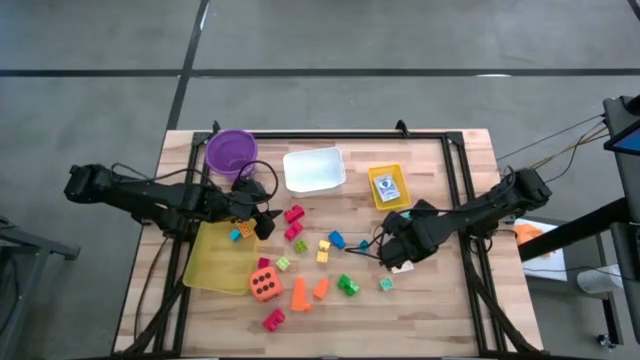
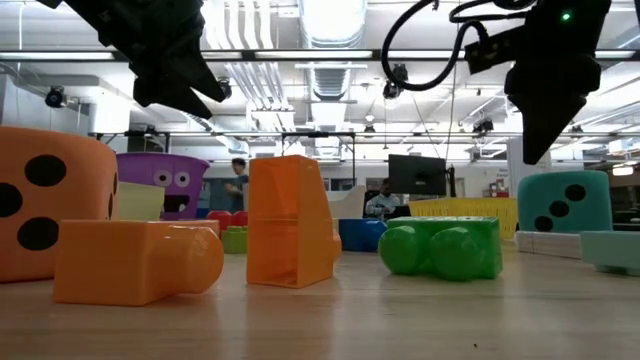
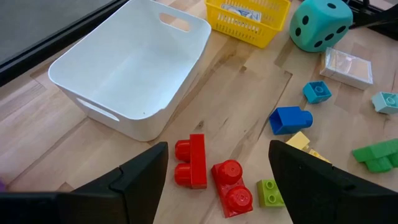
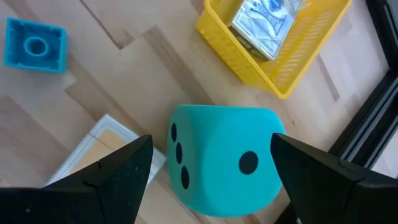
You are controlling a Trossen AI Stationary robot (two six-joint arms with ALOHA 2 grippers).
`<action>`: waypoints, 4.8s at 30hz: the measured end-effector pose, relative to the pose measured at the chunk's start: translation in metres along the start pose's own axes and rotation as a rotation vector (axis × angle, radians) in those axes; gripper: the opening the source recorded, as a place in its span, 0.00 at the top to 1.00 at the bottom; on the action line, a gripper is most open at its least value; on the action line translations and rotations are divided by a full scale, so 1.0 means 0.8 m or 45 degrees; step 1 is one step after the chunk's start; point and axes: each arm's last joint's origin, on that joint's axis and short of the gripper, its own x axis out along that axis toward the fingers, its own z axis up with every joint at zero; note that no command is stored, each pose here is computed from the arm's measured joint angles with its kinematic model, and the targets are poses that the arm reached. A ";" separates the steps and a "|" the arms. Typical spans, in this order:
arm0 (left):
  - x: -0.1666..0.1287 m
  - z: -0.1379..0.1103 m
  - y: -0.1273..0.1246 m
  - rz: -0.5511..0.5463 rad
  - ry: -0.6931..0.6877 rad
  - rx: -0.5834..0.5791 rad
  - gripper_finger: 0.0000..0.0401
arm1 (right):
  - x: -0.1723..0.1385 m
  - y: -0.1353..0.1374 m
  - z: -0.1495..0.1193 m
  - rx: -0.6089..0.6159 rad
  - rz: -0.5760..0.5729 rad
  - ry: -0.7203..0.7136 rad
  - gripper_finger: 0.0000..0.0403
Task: Pick & Place Toys
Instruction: Put the blue dice into the white bin
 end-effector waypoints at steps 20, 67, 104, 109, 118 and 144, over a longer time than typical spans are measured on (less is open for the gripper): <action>0.000 0.000 0.000 0.000 0.000 0.001 0.30 | 0.019 -0.004 -0.016 -0.008 -0.024 0.154 0.20; 0.000 0.000 0.000 0.000 0.000 0.001 0.29 | 0.095 0.035 -0.027 -0.274 -0.376 0.236 0.16; 0.000 0.000 0.000 0.000 0.000 0.000 0.29 | 0.057 0.014 -0.018 -0.047 -0.240 0.183 0.41; 0.000 0.000 0.000 0.000 0.000 0.001 0.29 | 0.046 0.005 -0.017 -0.024 -0.209 0.150 0.42; 0.000 0.000 0.000 0.000 0.000 0.001 0.29 | 0.013 -0.011 -0.018 0.030 -0.137 0.091 0.44; -0.002 0.001 0.000 -0.005 -0.008 -0.003 0.30 | -0.053 -0.036 0.076 -0.173 -0.179 -0.439 0.47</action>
